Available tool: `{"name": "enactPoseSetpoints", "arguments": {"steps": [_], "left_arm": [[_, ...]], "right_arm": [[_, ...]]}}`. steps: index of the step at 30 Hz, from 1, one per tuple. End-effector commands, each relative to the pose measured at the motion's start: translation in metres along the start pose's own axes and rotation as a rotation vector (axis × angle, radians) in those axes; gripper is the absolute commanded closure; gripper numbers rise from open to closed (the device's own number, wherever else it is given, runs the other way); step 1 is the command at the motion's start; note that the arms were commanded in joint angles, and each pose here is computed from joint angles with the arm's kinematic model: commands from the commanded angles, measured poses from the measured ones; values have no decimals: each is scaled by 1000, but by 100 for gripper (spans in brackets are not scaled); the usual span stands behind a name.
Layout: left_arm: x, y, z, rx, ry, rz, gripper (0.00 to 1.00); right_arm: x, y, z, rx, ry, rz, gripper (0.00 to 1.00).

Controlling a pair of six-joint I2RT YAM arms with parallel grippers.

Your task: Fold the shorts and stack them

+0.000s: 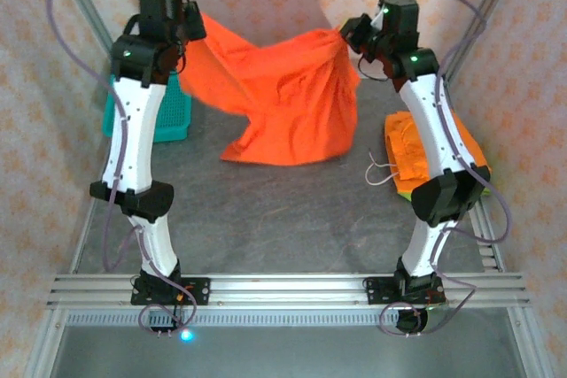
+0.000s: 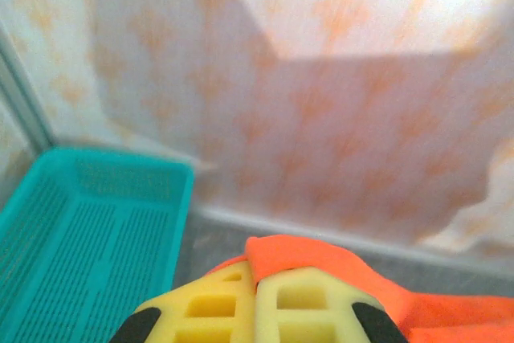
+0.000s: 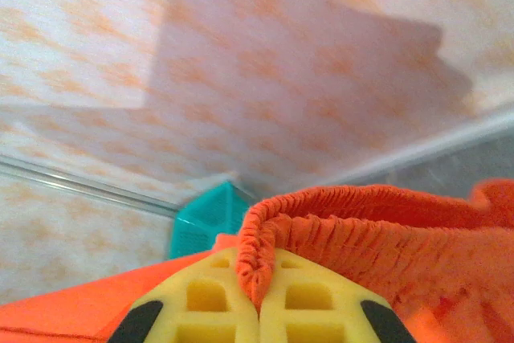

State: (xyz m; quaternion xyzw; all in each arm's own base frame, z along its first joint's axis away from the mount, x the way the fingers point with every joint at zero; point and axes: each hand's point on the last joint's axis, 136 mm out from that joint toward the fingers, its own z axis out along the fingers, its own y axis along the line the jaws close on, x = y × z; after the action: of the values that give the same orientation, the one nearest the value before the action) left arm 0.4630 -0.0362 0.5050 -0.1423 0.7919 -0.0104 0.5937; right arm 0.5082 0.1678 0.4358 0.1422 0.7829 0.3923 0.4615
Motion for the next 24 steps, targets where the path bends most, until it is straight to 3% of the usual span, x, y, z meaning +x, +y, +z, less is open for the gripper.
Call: {"name": "enactPoseSetpoints", "arguments": {"steps": [1,6,10,13,18,21,24], "left_arm": [[-43,12,-81,68,-123,-58,100],[-35,18,-133,197,-232,-99,100],[25,29,-138,240,-187,-114,100],[102,37,-125,240,-51,-132,100],[244,53,-109,155,186,-132,100],[311,65,-109,108,299,-165,100],[356,83,-114,53,398,-174,100]], "right_arm": [[-34,56,-55,-132,-118,-146,100],[-16,34,-90,-122,-186,-263,100],[26,-22,-100,-47,-190,-315,100],[70,-68,-105,17,-136,-330,99],[160,-141,-114,107,80,-229,98],[210,-173,-125,143,205,-138,94],[250,-195,-142,189,305,-54,89]]}}
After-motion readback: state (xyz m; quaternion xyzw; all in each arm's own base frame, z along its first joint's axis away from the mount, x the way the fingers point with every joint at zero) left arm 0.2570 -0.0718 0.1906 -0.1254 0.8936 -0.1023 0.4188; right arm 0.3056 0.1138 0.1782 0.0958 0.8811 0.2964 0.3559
